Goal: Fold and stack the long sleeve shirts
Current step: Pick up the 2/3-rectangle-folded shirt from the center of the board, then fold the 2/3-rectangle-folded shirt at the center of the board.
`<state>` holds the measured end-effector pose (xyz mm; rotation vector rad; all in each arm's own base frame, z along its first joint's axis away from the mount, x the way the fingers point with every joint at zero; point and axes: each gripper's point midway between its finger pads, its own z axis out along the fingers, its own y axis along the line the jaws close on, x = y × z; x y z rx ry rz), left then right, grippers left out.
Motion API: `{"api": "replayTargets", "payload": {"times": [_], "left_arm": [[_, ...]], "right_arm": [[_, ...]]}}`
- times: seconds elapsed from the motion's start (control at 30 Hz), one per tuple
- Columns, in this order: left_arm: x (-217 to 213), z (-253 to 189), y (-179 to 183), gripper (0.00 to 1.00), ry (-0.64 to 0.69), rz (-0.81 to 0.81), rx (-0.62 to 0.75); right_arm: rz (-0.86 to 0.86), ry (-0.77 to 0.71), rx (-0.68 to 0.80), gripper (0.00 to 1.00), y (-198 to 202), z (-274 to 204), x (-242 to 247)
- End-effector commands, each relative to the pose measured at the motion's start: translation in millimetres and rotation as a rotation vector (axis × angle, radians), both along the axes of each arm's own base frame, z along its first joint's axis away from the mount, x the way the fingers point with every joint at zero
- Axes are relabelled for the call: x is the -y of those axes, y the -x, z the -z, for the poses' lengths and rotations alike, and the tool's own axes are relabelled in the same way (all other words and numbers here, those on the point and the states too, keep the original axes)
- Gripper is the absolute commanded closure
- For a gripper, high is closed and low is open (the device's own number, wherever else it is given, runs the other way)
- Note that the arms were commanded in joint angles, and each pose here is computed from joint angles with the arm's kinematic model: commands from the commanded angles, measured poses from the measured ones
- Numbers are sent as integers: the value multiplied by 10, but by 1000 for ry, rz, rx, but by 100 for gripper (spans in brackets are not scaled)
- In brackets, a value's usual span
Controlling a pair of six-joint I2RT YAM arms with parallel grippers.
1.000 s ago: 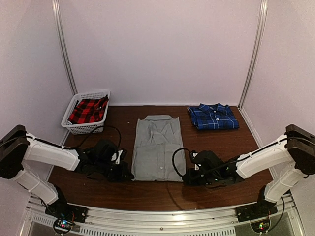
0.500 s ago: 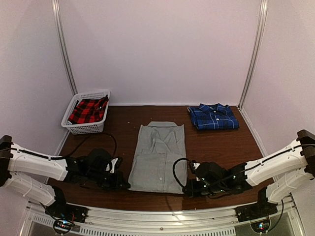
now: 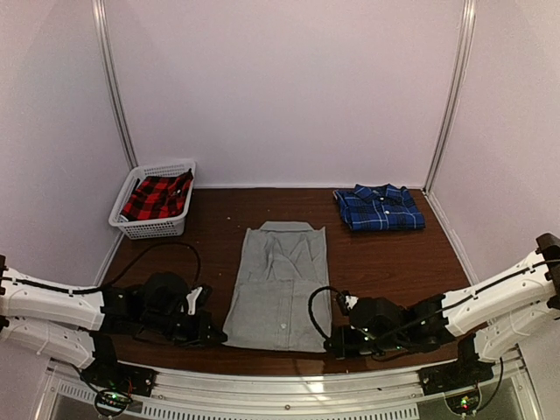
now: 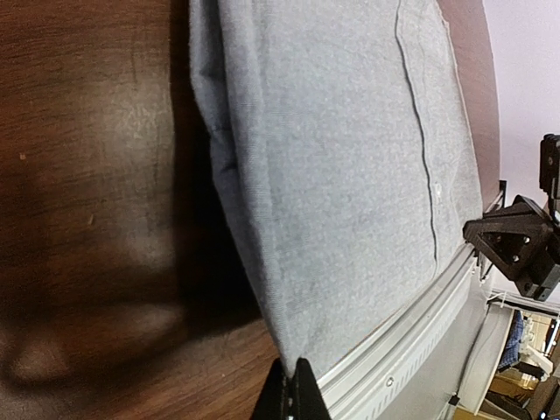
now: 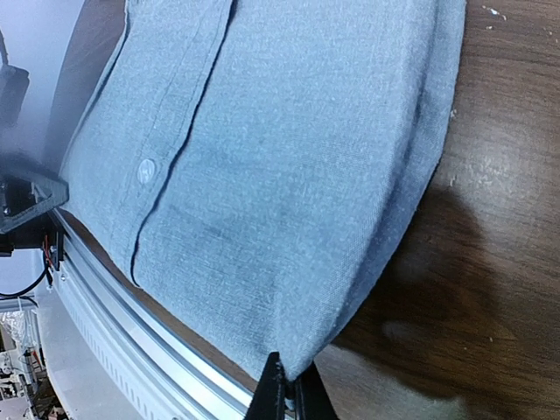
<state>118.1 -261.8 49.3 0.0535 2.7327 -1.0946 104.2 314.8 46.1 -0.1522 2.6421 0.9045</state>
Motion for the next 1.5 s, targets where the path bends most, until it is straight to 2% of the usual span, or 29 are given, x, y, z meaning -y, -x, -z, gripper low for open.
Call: {"api": "replayTargets", "payload": {"times": [0.0,0.13,0.33,0.47,0.53,0.6,0.67,0.77,0.87,0.93,1.03,1.13,1.23,1.47], "left_arm": [[-87,24,15,100,-20,-24,6],[-23,-183,-36,100,3,-14,41],[141,-863,-404,100,39,-36,214],[181,-1172,-1022,100,71,-49,299],[212,-1350,-1454,100,111,-51,344],[247,-1470,-1961,100,82,-64,420],[355,-1384,-2529,100,63,-67,434],[457,-1092,-3196,100,58,-84,422],[508,-651,-3670,100,18,-105,381],[524,-370,-3832,100,10,-115,343],[578,-79,-3927,100,8,-117,301],[576,46,-3834,100,10,-124,263],[571,-13,-3671,100,18,-114,274],[548,-398,-3081,100,36,-70,317]], "right_arm": [[35,33,26,100,-40,-98,97],[47,26,67,100,-107,-318,83],[88,-33,220,100,-488,-1012,-33],[162,-56,328,100,-1108,-1413,-36],[208,-59,389,100,-1551,-1580,26],[257,-70,422,100,-2049,-1650,127],[300,-71,447,100,-2599,-1627,256],[318,-15,411,100,-3255,-1282,323],[282,-14,372,100,-3761,-890,251],[249,21,323,100,-3982,-538,197],[191,42,238,100,-4095,-52,66],[159,69,192,100,-4011,185,4],[181,96,170,100,-3796,196,69],[253,67,173,100,-2898,-60,356]]}}
